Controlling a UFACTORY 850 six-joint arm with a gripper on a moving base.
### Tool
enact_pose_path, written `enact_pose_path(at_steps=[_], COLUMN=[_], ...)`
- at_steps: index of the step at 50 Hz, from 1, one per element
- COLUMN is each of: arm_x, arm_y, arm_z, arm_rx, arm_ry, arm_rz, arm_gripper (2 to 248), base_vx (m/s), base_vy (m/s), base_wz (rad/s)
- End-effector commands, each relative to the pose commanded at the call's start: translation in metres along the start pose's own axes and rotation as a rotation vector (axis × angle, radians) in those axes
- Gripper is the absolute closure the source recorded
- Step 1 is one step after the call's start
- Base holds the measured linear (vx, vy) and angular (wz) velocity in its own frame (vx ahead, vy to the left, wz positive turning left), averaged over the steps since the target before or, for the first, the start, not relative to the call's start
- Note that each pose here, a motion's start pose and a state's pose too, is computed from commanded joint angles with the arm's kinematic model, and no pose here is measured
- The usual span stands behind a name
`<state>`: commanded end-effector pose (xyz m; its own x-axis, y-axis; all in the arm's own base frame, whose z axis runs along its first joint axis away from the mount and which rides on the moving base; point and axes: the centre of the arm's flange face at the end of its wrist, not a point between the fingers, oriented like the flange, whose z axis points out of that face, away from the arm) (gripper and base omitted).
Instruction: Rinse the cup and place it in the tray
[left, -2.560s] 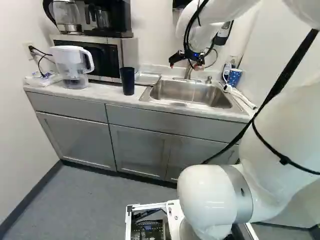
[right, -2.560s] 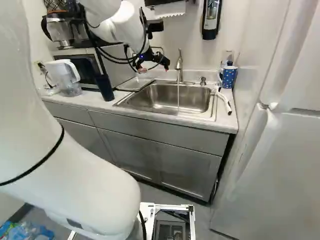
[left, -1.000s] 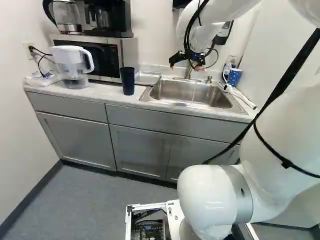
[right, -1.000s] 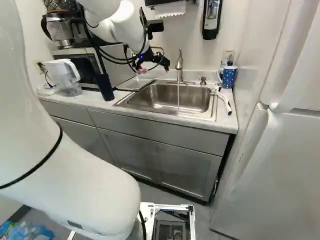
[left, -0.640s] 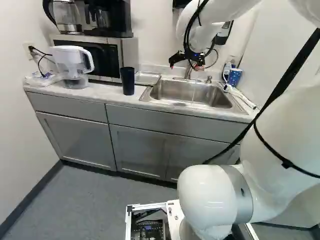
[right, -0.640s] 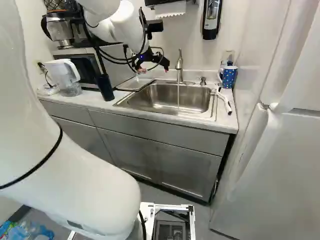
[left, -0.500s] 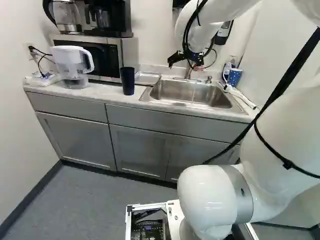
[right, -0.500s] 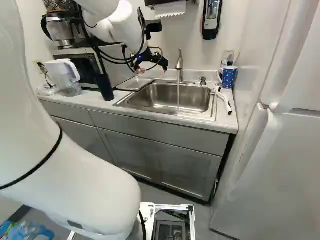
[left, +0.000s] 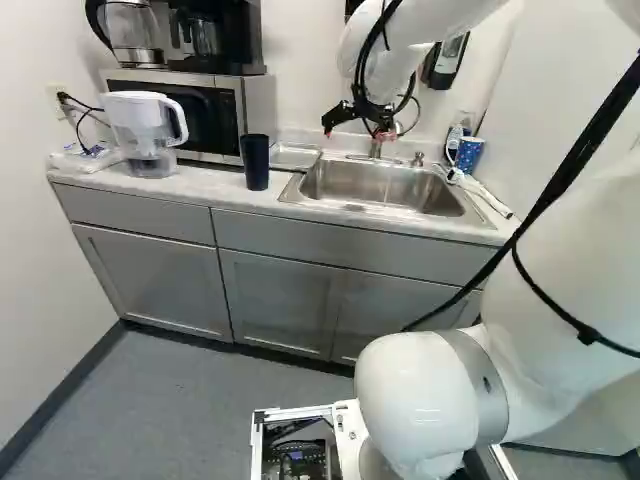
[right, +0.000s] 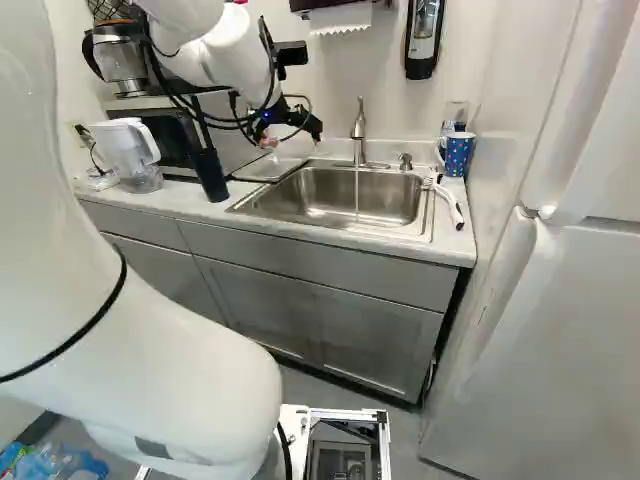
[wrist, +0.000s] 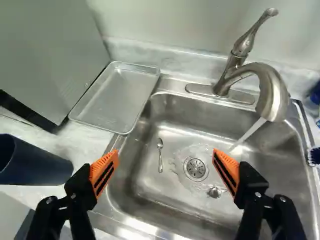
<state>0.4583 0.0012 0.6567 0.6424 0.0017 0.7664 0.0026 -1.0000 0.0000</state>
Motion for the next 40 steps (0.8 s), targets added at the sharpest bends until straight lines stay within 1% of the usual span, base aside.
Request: enact_pose_path(at_steps=[40], arm_x=[0.001], arm_y=[-0.062], arm_z=[0.001], arm_rx=[0.103], arm_ry=[-0.001], arm_rz=[-0.087], arm_gripper=[3], base_vx=[0.0], base_vy=[0.0], base_wz=[0.0])
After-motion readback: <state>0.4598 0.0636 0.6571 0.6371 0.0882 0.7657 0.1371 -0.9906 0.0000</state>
